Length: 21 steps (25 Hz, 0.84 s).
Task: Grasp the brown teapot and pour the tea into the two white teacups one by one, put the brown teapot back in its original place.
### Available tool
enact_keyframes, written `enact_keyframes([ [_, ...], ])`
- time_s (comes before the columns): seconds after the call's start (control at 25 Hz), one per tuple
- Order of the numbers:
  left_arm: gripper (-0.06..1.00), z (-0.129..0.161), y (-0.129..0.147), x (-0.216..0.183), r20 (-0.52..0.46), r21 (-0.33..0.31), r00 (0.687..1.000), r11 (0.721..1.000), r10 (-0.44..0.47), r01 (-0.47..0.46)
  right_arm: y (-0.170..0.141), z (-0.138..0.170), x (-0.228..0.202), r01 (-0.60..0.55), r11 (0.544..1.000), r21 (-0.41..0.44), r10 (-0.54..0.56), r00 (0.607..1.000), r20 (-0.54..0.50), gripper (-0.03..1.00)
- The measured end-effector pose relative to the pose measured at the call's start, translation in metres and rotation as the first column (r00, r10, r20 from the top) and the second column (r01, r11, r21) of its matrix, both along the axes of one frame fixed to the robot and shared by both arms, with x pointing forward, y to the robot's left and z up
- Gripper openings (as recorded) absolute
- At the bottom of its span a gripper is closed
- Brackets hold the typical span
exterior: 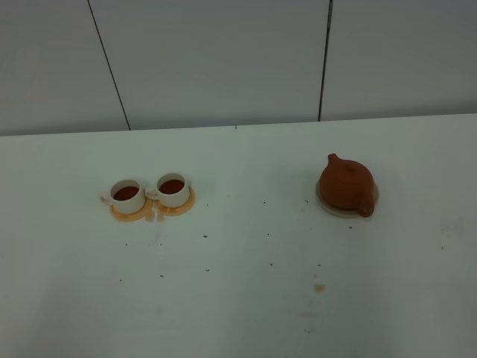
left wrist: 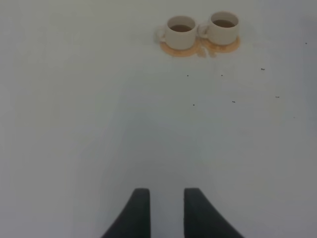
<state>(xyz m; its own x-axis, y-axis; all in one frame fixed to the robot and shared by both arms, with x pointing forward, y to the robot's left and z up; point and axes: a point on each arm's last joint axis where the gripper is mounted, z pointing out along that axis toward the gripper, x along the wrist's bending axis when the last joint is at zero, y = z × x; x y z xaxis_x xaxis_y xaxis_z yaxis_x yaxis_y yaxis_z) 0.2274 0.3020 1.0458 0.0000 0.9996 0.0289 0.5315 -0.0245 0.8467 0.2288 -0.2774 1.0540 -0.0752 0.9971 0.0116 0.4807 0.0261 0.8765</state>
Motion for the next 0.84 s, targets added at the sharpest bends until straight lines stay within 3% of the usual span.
enact_keyframes([
  [0.84,0.24,0.0000,0.0000,0.0000,0.000,0.000,1.000,1.000,0.000,0.000,0.0019,-0.0012,-0.0019,-0.056,0.998,0.020,0.057,0.998,-0.017,0.24],
])
